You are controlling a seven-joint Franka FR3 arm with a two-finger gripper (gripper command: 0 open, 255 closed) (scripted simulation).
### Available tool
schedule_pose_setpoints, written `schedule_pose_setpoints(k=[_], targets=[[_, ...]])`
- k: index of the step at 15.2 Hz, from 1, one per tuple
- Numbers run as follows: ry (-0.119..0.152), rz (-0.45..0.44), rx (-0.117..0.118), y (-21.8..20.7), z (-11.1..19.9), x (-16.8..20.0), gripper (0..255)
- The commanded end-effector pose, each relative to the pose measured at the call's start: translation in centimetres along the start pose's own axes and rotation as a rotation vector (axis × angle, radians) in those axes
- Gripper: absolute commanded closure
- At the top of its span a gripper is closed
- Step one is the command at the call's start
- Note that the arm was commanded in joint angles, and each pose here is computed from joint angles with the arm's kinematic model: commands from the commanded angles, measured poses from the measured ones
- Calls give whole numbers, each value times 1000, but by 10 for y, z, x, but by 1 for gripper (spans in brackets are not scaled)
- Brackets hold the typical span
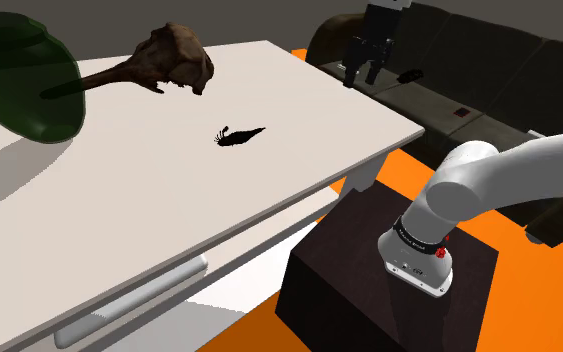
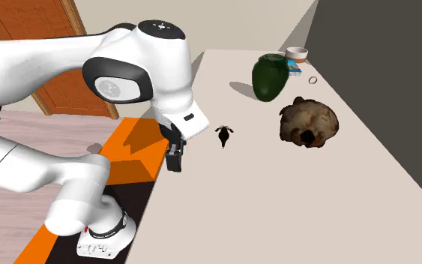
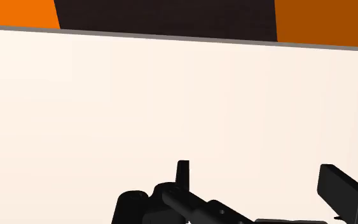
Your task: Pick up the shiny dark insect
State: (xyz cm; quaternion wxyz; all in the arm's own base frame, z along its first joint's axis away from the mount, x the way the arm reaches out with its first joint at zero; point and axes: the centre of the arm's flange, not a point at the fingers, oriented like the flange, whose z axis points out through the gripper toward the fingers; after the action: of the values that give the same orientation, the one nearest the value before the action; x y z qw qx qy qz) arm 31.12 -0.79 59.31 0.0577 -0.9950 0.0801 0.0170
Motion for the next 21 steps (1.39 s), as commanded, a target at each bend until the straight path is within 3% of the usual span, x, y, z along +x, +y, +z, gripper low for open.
schedule_pose_setpoints(k=[1, 12, 21], targets=[[0, 0, 0, 0, 0, 0, 0], [-44, -576, -36, -94, 52, 106, 0], [-80, -1047, -66, -204, 100, 142, 0]])
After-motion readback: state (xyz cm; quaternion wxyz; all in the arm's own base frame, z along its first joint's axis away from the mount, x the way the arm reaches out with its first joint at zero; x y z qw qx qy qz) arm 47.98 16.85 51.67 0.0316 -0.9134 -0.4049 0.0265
